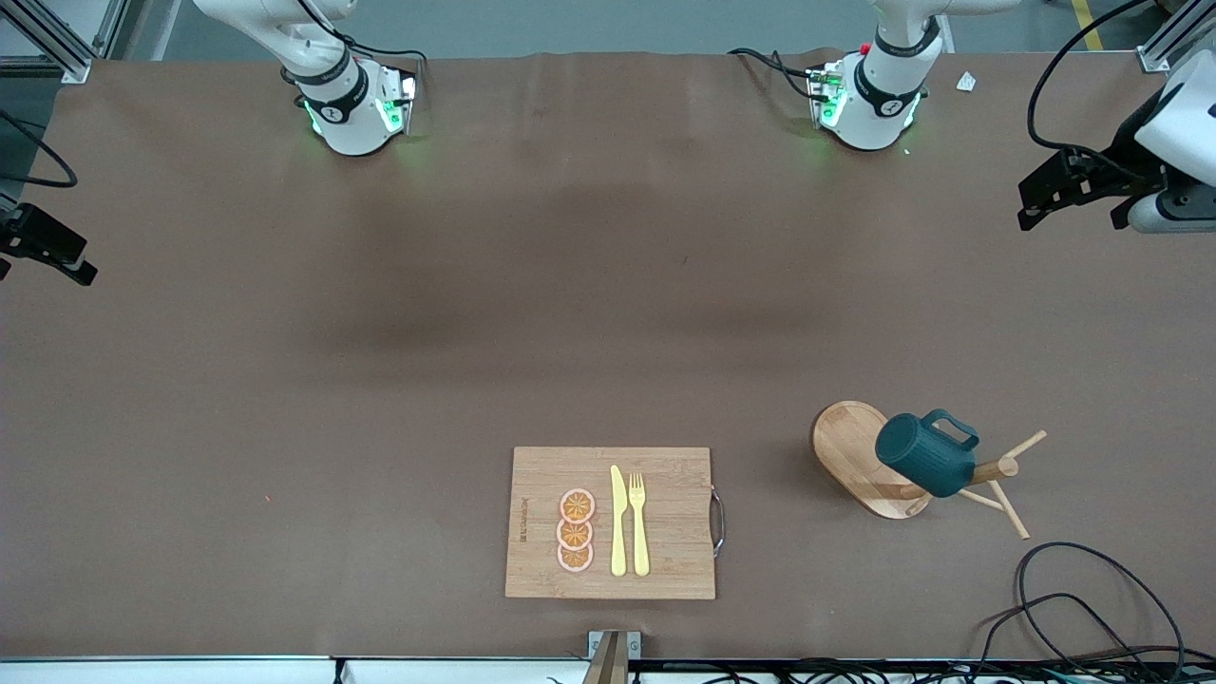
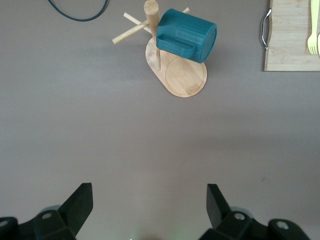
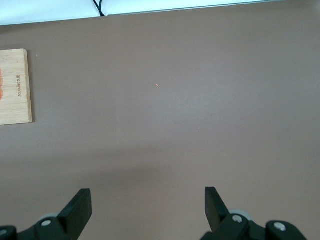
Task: Transfer cup from left to right arm and place
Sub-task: 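Move the left gripper toward the teal mug on the wooden stand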
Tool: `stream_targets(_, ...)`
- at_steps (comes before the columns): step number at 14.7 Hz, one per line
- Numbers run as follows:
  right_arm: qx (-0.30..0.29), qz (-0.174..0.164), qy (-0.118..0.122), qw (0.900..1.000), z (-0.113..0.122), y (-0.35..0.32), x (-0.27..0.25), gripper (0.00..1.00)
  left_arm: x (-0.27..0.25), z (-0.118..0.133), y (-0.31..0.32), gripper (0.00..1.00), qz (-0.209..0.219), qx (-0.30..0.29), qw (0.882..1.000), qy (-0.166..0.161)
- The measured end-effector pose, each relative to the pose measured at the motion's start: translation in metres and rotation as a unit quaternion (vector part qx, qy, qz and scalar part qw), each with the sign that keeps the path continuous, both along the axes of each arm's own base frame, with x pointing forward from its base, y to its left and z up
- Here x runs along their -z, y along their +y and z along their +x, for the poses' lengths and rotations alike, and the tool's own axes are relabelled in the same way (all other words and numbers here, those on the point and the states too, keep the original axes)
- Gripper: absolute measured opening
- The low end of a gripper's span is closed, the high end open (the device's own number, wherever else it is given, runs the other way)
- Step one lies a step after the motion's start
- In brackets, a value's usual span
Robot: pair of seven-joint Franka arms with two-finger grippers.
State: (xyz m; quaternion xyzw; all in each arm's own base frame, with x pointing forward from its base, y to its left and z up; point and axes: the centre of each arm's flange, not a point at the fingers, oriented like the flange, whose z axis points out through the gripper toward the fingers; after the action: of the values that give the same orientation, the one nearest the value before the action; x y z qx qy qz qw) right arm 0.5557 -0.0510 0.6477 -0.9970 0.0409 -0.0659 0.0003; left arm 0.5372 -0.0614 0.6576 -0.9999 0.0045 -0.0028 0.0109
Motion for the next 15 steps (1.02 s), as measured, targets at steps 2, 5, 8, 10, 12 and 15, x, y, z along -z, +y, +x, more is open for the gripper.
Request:
stream_targets(2,0.0,0.0,0.0,1.0,0.0,0.0,0.0,1.0,0.008,0.01,0.006,1.0,0.0,-0.013,1.0,0.006)
stream_targets(5,0.0,0.0,0.0,1.0,0.0,0.0,0.0,1.0,0.025,0.029,0.021,1.0,-0.01,-0.073,0.997,0.002)
stream_targets(8,0.0,0.0,0.0,1.0,0.0,0.0,0.0,1.0,0.048,0.053,0.058,1.0,-0.087,-0.14,0.986,0.0)
stream_targets(10,0.0,0.0,0.0,1.0,0.0,0.0,0.0,1.0,0.075,0.071,0.096,1.0,-0.151,-0.191,0.97,0.003)
stream_targets(12,0.0,0.0,0.0,1.0,0.0,0.0,0.0,1.0,0.107,0.083,0.124,1.0,-0.211,-0.238,0.948,0.015)
stream_targets(15,0.0,0.0,0.0,1.0,0.0,0.0,0.0,1.0,0.147,0.095,0.129,1.0,-0.253,-0.322,0.911,0.046)
